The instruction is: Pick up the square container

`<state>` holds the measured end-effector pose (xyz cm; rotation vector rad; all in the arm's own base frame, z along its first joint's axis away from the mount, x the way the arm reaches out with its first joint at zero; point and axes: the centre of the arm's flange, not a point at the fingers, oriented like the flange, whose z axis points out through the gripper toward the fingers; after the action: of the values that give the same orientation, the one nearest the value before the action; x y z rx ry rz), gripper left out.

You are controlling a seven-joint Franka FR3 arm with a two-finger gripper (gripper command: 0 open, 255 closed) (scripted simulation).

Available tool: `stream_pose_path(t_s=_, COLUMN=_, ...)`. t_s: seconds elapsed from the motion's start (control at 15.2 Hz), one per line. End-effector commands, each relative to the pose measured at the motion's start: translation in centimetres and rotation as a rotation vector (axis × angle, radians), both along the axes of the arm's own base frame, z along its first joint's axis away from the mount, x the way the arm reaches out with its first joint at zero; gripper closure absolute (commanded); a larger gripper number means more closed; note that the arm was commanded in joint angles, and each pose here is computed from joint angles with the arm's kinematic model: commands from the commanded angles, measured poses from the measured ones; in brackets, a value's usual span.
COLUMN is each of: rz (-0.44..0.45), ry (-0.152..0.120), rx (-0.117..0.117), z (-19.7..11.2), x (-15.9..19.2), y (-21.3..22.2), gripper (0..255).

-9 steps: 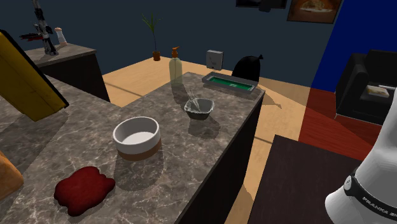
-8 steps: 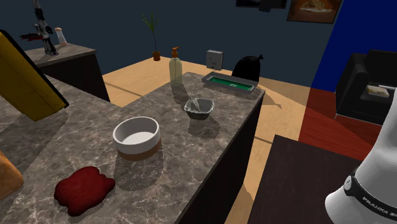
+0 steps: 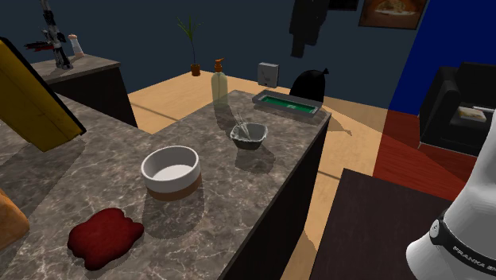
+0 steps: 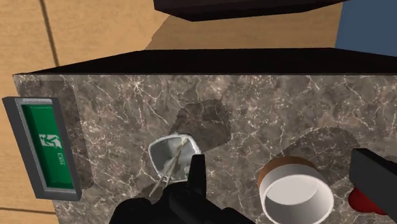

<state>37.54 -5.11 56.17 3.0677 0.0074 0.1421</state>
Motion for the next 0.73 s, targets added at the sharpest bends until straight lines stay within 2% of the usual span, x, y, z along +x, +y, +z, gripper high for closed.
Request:
stream_pose_path(t_s=0.0, rz=0.013, ry=0.010, rx=-0.016, z=-2.0, x=1.7, y=-0.2, gripper=0)
stream_pose_path(t_s=0.66, rz=0.075, ry=0.064, rx=-0.096, z=-12.6, x=9.9, y=-2.1, gripper=0)
